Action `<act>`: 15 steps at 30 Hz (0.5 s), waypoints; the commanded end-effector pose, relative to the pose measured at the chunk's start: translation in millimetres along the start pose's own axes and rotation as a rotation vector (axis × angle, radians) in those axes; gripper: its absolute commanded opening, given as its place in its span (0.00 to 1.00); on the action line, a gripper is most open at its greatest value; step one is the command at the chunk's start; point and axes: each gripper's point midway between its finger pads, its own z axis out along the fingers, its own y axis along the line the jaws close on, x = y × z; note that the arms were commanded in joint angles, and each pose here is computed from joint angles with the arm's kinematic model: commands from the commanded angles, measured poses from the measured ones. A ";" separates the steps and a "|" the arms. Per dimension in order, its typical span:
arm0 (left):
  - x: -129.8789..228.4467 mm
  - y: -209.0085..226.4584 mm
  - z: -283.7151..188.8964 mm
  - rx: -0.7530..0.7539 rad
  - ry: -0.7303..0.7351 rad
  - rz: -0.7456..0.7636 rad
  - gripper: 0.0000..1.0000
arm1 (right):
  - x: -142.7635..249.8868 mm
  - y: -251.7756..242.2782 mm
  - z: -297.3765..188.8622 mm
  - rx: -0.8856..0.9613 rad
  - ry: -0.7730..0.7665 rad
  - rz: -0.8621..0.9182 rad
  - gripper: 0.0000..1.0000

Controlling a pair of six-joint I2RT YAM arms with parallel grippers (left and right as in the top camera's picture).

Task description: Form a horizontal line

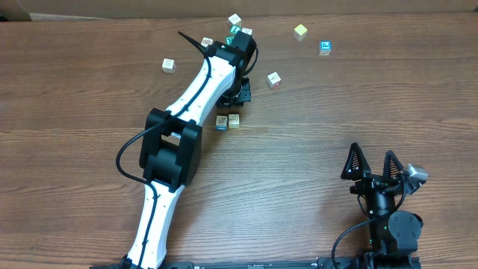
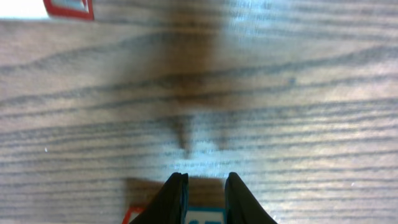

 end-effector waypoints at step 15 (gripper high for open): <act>18.9 88.0 -32.0 -0.114 0.211 -0.127 0.04 | 1.3 -3.3 0.3 0.011 -0.005 -0.007 1.00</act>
